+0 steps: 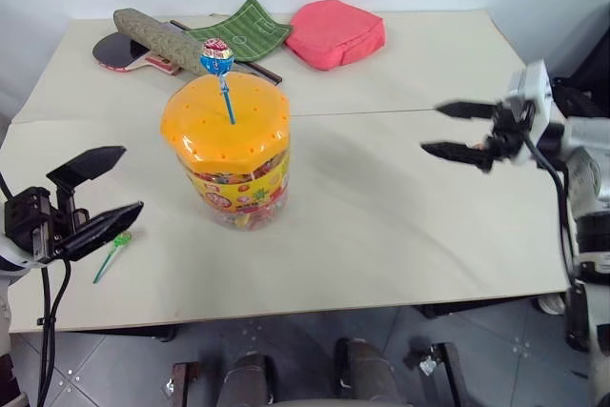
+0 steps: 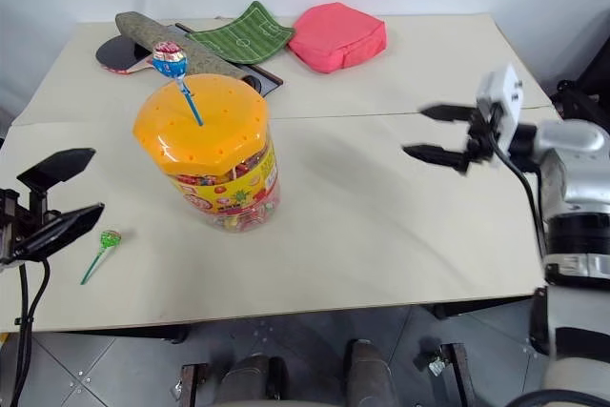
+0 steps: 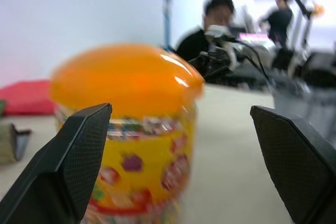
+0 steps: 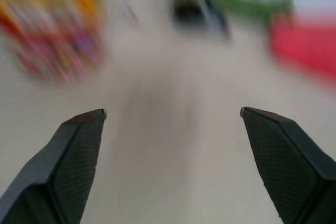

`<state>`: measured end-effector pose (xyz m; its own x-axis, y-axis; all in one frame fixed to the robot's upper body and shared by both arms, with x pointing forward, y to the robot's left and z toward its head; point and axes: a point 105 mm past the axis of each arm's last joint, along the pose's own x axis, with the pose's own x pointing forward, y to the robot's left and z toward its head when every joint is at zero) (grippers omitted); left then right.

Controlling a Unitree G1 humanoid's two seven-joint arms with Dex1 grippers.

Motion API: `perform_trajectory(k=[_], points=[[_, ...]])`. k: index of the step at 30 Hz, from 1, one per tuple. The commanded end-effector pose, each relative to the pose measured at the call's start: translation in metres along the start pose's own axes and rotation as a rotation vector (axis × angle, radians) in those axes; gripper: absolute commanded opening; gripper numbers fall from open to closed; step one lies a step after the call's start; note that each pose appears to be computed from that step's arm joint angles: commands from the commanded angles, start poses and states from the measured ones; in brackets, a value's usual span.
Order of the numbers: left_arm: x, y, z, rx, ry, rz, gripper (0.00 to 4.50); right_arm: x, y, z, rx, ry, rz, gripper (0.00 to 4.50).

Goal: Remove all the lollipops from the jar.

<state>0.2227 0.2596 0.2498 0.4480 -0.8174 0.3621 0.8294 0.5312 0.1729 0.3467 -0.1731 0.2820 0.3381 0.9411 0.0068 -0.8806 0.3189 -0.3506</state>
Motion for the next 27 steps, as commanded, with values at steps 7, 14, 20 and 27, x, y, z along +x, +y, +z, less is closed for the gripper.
perform_trajectory(k=[7, 14, 20, 27], points=[[-0.019, 0.0, -0.005, -0.05, -0.003, 0.092, 4.5, 0.109, 0.079, 0.057, -0.028, -0.262, 0.346, 4.12], [-0.015, -0.001, -0.006, -0.046, 0.013, 0.074, 4.5, 0.149, 0.079, 0.062, 0.024, -0.24, 0.285, 4.12], [-0.01, -0.004, 0.0, -0.042, -0.024, 0.054, 4.5, 0.161, 0.091, 0.068, 0.029, -0.246, 0.335, 2.57], [-0.006, -0.005, 0.002, -0.049, -0.037, 0.038, 4.5, 0.172, 0.101, 0.082, 0.022, -0.287, 0.369, 0.25]])
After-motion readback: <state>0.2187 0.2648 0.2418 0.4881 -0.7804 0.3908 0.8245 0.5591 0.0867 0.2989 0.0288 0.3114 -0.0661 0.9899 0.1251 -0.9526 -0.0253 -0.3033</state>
